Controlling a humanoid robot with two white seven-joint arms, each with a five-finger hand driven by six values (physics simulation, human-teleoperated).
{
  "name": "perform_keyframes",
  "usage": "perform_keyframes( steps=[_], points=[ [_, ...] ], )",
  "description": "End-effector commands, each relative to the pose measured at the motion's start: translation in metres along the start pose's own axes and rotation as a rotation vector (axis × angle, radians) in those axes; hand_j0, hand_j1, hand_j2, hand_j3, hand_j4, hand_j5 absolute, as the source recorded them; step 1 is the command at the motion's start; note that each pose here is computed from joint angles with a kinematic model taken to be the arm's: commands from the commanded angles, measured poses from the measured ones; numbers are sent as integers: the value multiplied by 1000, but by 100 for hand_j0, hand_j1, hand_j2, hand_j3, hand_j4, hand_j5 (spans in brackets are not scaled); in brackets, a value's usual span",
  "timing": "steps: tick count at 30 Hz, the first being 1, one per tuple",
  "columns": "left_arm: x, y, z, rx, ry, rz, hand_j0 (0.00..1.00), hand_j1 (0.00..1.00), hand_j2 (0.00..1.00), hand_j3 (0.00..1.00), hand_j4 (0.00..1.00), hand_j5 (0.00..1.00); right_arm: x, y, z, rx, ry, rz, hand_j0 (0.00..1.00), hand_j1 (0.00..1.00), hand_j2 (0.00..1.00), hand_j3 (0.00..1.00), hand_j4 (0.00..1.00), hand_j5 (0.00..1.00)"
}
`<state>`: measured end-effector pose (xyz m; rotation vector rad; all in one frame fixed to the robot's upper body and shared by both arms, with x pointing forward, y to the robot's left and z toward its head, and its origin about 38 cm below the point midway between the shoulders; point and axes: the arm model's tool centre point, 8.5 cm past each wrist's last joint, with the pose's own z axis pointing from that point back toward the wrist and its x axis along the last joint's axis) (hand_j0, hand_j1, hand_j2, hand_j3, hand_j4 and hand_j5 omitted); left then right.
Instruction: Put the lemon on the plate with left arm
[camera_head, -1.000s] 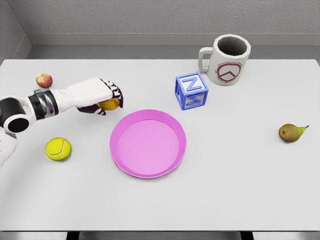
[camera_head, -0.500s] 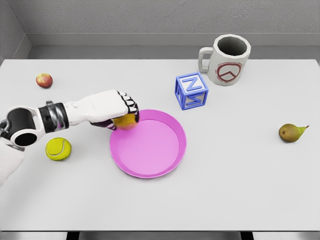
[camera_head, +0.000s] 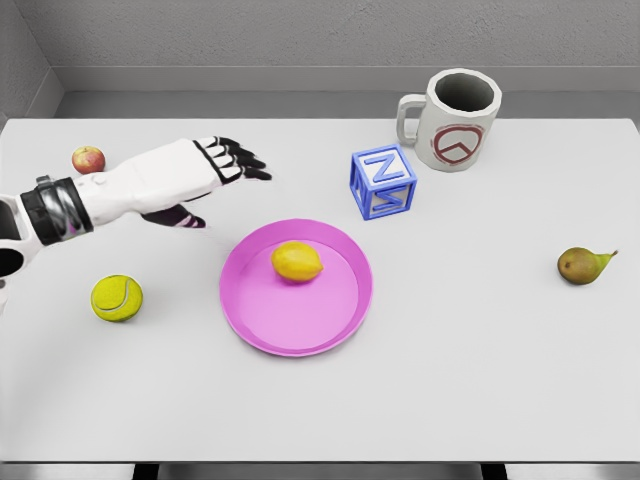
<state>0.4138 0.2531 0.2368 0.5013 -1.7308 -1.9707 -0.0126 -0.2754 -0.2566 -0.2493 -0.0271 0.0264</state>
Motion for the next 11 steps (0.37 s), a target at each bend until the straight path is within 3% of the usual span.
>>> perform_keyframes(
  steps=[1, 3, 4, 7, 11],
  points=[
    [-31, 15, 33, 36, 109, 6, 100, 100, 100, 100, 100, 100, 0, 0, 0, 0, 0, -1, 100, 100, 100, 100, 100, 100],
    [-41, 9, 47, 5, 146, 11, 100, 100, 100, 100, 100, 100, 0, 0, 0, 0, 0, -1, 100, 100, 100, 100, 100, 100],
    [-48, -4, 56, -8, 173, 54, 100, 100, 100, 100, 100, 100, 0, 0, 0, 0, 0, -1, 100, 100, 100, 100, 100, 100],
    [-49, -22, 69, -48, 192, 87, 100, 100, 100, 100, 100, 100, 0, 0, 0, 0, 0, -1, 100, 100, 100, 100, 100, 100],
    [-46, -27, 69, -53, 187, 100, 100, 100, 100, 100, 100, 100, 0, 0, 0, 0, 0, -1, 100, 100, 100, 100, 100, 100]
  ],
)
